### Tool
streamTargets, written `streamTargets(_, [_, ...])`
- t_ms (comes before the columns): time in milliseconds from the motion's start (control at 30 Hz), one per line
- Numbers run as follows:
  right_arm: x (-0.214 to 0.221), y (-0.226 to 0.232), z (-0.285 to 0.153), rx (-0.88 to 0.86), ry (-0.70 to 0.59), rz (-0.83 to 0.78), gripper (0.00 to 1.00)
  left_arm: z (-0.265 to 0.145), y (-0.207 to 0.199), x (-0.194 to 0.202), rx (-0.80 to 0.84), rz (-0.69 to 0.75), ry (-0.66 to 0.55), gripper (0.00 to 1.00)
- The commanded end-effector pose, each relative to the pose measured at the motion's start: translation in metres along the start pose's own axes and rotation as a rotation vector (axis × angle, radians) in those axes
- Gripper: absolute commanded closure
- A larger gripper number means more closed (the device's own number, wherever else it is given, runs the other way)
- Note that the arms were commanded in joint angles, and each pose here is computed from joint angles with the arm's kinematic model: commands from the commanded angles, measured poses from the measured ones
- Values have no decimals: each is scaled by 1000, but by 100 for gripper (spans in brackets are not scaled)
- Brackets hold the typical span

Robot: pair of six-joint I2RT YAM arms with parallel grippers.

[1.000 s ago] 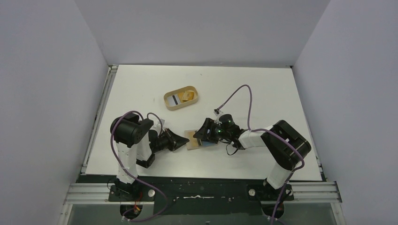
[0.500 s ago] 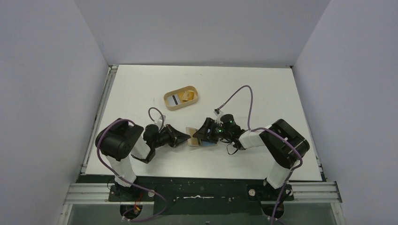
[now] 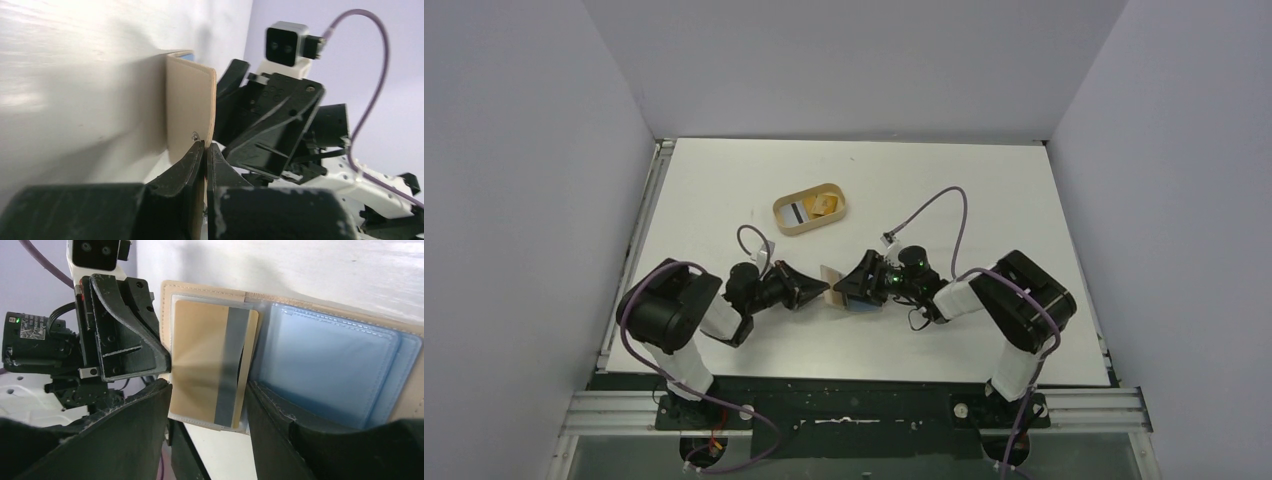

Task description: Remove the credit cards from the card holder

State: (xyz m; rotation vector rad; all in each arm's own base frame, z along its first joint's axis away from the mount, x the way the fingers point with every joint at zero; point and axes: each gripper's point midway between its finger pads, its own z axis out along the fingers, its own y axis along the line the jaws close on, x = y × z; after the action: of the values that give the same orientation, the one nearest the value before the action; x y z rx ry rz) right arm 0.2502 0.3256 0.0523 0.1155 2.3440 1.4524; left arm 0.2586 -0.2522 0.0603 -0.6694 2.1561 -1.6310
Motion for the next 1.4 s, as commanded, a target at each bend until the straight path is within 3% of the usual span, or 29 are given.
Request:
streamTargets(0, [1, 60, -3, -288, 3, -56, 45, 0, -48, -1, 119, 61, 8, 100])
streamTargets(233, [6, 53, -2, -361, -22, 3, 46, -8, -66, -4, 61, 143, 0, 100])
streamTargets(467, [9, 49, 0, -387, -34, 20, 46, -12, -57, -7, 31, 147, -12, 100])
streamTargets(900, [13, -20, 5, -157, -131, 122, 45, -18, -50, -13, -8, 165, -20, 100])
streamTargets(1367, [25, -6, 23, -212, -85, 118, 44, -26, -91, -16, 55, 168, -43, 100])
